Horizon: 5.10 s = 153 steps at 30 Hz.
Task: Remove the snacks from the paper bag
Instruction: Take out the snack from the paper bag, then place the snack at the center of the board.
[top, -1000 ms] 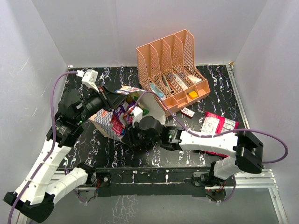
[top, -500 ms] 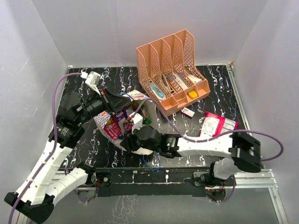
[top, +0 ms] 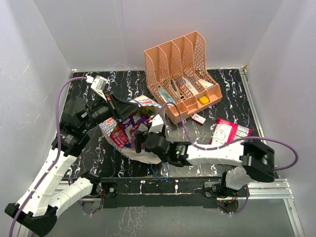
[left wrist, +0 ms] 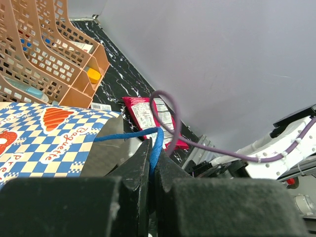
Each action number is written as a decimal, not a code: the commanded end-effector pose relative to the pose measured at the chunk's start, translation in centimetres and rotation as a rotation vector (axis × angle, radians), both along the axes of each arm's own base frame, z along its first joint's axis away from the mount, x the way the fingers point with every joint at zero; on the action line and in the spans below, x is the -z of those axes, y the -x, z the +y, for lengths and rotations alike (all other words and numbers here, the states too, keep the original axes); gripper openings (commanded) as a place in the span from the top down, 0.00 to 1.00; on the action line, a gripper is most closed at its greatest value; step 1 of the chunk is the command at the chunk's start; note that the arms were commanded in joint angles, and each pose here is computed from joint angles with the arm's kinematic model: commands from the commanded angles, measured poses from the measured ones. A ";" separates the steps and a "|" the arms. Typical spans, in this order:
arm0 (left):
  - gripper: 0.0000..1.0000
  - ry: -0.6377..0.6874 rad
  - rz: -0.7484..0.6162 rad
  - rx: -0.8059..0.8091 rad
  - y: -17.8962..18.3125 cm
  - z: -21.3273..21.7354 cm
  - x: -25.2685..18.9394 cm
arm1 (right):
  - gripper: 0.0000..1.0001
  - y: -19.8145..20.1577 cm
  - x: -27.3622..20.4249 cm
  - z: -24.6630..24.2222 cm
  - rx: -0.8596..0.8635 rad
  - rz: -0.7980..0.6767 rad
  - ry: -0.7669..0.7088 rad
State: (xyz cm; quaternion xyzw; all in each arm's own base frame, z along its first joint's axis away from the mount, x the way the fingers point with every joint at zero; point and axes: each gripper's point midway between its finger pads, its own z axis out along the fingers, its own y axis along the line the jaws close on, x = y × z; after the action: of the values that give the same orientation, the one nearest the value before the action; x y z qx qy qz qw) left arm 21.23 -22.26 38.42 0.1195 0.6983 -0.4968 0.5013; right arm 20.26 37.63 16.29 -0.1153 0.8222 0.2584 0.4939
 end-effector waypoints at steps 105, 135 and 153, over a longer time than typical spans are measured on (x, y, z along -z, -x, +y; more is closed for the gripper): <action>1.00 -0.079 -0.053 -0.145 -1.1 1.6 0.3 | 0.61 -6.6 -2.7 -43.7 1.145 0.299 0.651; 1.00 -0.130 -0.113 -0.173 -0.2 2.3 -0.2 | 0.21 -7.6 3.1 -41.5 0.971 0.555 0.649; 1.00 -0.052 -0.096 -0.049 1.8 0.7 0.0 | 0.12 -5.4 -8.2 -22.6 -0.049 0.069 -0.177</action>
State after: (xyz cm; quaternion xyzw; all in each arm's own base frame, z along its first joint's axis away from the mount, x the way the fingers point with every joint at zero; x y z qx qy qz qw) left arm 21.58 -20.40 36.34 0.1059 0.7267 -0.4051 0.5446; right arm 25.52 9.74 22.58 0.0148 0.8495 0.2173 0.4806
